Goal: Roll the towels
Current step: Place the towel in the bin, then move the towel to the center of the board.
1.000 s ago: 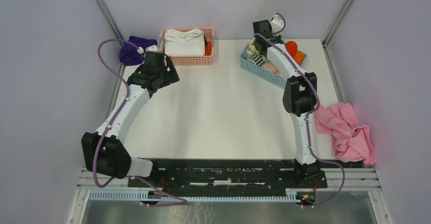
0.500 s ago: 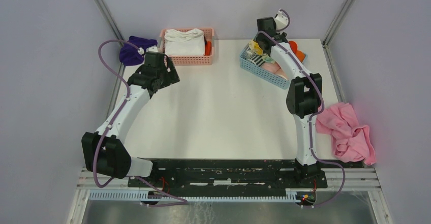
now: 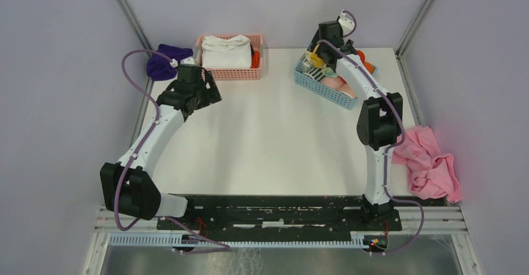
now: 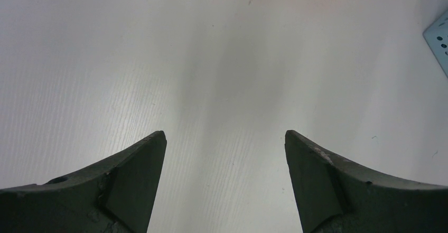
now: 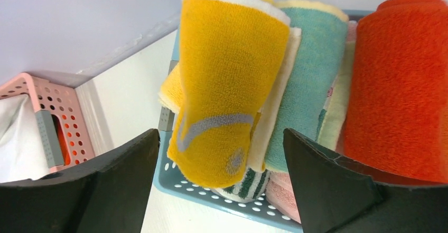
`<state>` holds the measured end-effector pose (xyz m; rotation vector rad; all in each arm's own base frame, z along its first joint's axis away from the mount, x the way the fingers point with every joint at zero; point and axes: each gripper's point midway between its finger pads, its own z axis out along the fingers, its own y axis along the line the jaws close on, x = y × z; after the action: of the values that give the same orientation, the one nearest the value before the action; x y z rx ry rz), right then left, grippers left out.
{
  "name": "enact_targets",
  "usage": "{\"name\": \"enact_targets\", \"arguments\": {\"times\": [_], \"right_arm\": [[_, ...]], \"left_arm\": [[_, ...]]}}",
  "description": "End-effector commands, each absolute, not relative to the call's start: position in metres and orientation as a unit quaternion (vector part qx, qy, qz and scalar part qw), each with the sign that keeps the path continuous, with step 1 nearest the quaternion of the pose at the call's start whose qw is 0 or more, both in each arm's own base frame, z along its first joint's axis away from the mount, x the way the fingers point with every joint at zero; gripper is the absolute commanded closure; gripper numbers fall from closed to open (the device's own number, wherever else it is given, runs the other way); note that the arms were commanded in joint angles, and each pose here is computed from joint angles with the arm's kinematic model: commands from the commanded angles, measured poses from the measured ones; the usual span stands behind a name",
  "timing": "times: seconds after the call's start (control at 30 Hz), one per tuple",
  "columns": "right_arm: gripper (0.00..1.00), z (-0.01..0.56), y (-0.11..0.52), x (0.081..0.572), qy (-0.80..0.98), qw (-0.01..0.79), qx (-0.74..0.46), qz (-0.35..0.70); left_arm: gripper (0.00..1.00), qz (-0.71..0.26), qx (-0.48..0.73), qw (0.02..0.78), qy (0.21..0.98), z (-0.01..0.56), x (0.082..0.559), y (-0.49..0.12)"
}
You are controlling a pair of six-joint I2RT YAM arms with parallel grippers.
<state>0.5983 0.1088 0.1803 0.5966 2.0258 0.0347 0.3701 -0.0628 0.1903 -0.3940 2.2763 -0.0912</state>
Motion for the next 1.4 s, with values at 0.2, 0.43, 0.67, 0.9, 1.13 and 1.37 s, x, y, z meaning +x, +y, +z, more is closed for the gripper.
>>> {"name": "enact_targets", "arguments": {"times": [0.2, 0.43, 0.67, 0.9, 1.13, 1.37], "right_arm": [[0.0, 0.275, 0.087, 0.532, 0.827, 0.533, 0.177, 0.042], [0.0, 0.286, 0.075, 0.424, 0.83, 0.546, 0.091, 0.062], [0.0, 0.269, 0.079, 0.342, 0.82, 0.553, 0.072, 0.127], [0.0, 0.268, 0.088, 0.306, 0.808, 0.565, 0.036, 0.167], [0.0, 0.269, 0.09, 0.29, 0.806, 0.567, 0.009, 0.172], [0.0, 0.258, 0.092, 0.285, 0.815, 0.553, -0.007, 0.173]], "left_arm": [[0.11, -0.042, -0.137, 0.45, 0.881, 0.212, 0.381, -0.061], [0.12, -0.062, -0.24, 0.477, 0.843, 0.228, 0.421, -0.013], [0.13, -0.068, -0.351, 0.53, 0.769, 0.221, 0.476, 0.07], [0.17, -0.072, -0.374, 0.54, 0.751, 0.185, 0.546, 0.119], [0.23, -0.088, -0.405, 0.54, 0.733, 0.135, 0.608, 0.152], [0.34, -0.107, -0.429, 0.521, 0.731, 0.065, 0.651, 0.167]]}}
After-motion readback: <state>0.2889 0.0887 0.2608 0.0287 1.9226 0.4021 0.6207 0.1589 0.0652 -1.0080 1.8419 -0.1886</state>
